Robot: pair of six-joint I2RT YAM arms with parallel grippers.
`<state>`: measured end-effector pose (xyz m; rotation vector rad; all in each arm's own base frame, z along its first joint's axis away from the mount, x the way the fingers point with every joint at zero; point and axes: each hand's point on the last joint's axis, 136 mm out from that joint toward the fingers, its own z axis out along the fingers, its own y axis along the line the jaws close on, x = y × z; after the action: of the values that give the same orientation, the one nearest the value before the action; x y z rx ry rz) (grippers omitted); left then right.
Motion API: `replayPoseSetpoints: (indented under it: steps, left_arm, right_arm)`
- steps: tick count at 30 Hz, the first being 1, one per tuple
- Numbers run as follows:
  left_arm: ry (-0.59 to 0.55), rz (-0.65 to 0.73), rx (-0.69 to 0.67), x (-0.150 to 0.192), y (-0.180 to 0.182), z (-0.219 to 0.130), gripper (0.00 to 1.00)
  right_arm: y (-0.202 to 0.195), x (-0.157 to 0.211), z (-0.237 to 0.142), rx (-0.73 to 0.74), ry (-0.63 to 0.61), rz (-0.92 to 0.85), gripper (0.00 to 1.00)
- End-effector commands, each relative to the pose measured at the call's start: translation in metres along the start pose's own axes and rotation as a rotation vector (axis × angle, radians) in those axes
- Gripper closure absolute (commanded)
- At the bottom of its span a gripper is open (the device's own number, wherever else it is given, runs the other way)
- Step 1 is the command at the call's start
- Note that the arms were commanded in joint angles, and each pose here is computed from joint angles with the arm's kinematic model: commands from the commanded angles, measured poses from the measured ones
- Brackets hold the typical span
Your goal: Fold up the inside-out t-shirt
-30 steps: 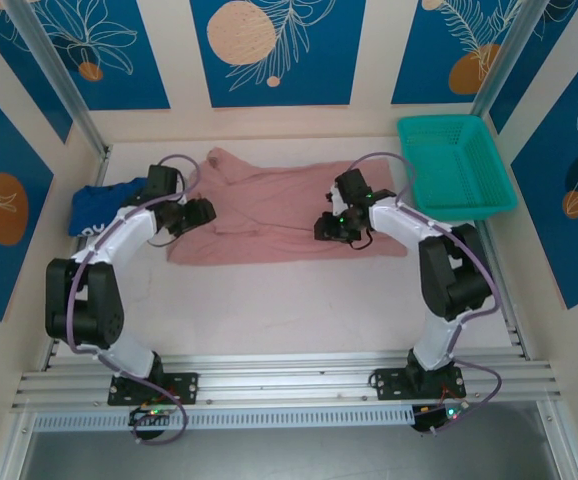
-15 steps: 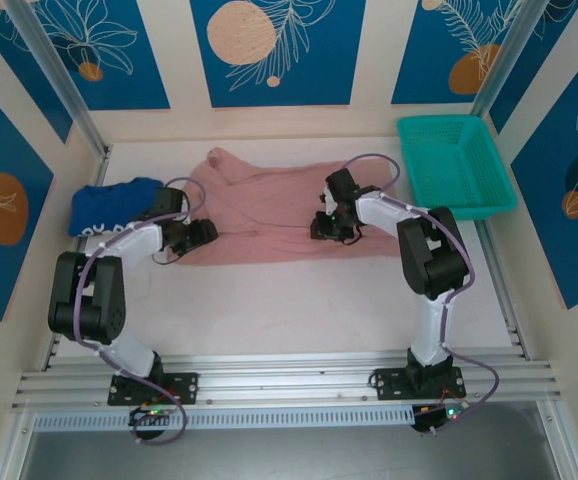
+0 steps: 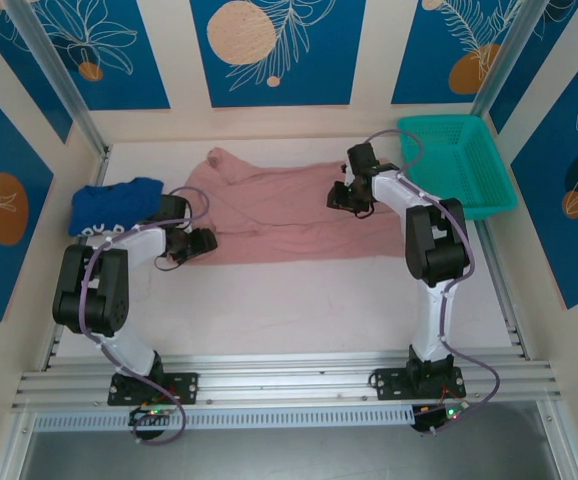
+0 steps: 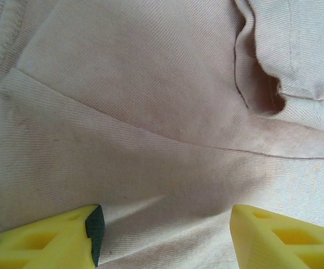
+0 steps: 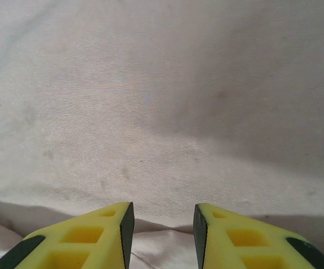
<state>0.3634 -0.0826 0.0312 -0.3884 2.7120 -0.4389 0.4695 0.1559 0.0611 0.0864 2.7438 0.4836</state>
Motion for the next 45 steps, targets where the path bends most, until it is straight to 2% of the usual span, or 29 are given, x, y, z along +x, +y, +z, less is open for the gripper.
replayPoseSetpoints:
  steps: [1,6,13,20,24,26,29,34,39,45]
  left_arm:
    - [-0.03,0.04,-0.013,-0.006,-0.002,-0.01,0.38]
    - [-0.053,0.047,-0.006,-0.004,-0.003,-0.02,0.37]
    - [-0.012,0.04,-0.006,0.014,0.005,-0.013,0.37]
    - [0.03,0.019,-0.002,0.041,0.014,-0.009,0.37]
    - [0.082,-0.012,0.04,0.073,0.014,-0.012,0.37]
    - [0.077,-0.022,0.077,0.081,0.008,-0.021,0.37]
    - [0.02,-0.031,0.125,0.074,-0.004,-0.044,0.37]
    - [-0.083,-0.049,0.133,0.047,-0.011,-0.066,0.33]
    - [-0.057,-0.127,0.158,0.033,-0.01,-0.055,0.36]
    - [-0.016,-0.186,0.122,0.034,0.012,-0.037,0.43]
  right_arm:
    - [0.008,0.022,-0.022,-0.02,0.024,-0.049,0.62]
    - [0.01,0.067,-0.015,-0.031,0.113,-0.038,0.62]
    - [-0.042,0.107,-0.007,0.108,0.236,0.064,0.62]
    - [-0.068,0.149,-0.017,0.17,0.341,0.13,0.65]
    - [-0.069,0.169,-0.034,0.161,0.35,0.138,0.65]
    - [-0.061,0.161,-0.044,0.138,0.291,0.095,0.64]
    - [-0.02,0.132,-0.058,0.045,0.13,-0.056,0.6]
    - [0.097,0.119,-0.059,-0.201,-0.021,-0.348,0.53]
    - [0.197,0.129,-0.036,-0.355,-0.052,-0.558,0.52]
    - [0.263,0.134,0.007,-0.412,-0.033,-0.668,0.52]
